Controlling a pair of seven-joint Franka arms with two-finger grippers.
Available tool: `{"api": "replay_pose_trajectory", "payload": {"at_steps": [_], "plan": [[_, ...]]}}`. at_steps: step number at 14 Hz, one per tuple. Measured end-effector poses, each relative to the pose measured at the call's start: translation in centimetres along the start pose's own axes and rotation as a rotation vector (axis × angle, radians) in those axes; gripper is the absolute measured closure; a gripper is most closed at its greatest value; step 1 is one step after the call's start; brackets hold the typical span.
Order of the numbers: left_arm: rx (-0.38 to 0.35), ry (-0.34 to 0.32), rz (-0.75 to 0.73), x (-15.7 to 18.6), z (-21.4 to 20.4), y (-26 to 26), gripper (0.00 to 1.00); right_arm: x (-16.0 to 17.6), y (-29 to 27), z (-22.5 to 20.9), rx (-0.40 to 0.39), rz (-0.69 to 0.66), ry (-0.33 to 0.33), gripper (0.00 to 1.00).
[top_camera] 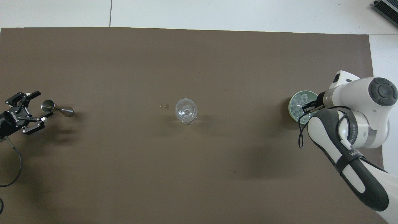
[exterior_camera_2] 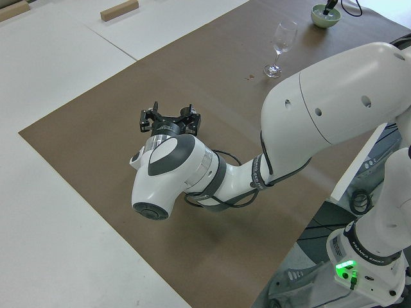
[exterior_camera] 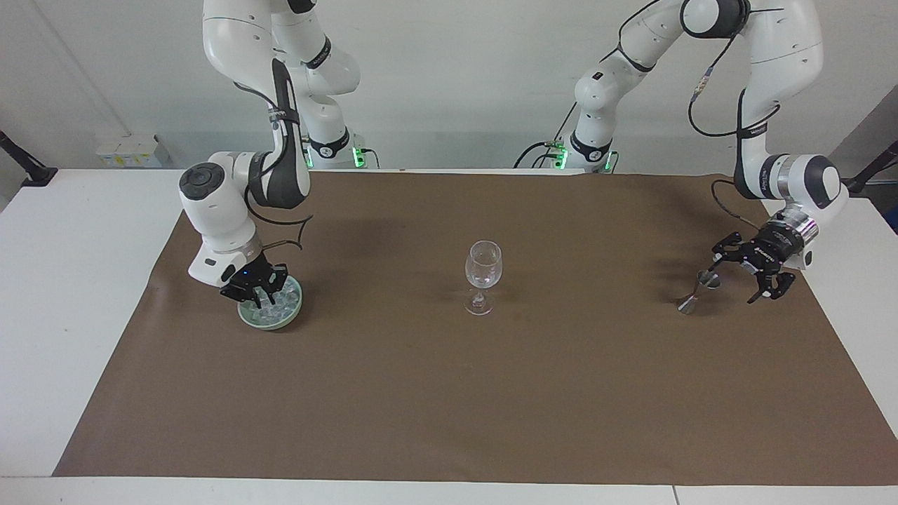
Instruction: Pour wine and add ice with both arms
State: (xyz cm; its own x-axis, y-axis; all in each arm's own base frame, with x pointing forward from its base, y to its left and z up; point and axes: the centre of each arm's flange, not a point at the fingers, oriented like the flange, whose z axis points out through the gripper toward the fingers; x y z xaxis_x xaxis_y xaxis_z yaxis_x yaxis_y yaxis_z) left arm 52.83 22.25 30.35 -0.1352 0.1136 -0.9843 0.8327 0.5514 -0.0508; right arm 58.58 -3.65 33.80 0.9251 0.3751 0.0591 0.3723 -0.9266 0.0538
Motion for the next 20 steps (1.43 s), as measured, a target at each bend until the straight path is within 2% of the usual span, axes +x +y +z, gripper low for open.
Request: {"api": "replay_pose_trajectory", "payload": {"at_steps": [4, 7, 15, 20], "plan": [[0.021, 0.015, 0.015, -3.0, 0.4, 0.0, 0.0, 1.1, 0.3, -3.7, 0.022, 0.055, 0.001, 0.75], [0.067, 0.074, 0.086, -6.5, 1.6, -0.1, 0.0, 2.1, -0.3, -7.8, 0.058, 0.143, 0.04, 0.75], [0.231, 0.393, 0.406, -15.4, 5.7, -0.5, 0.0, 4.7, -7.9, -17.2, 0.104, 0.354, 0.126, 0.75], [0.378, 0.647, 0.68, -22.4, 8.5, -0.5, 0.0, 5.7, -16.1, -21.2, 0.139, 0.492, 0.156, 0.75]]}}
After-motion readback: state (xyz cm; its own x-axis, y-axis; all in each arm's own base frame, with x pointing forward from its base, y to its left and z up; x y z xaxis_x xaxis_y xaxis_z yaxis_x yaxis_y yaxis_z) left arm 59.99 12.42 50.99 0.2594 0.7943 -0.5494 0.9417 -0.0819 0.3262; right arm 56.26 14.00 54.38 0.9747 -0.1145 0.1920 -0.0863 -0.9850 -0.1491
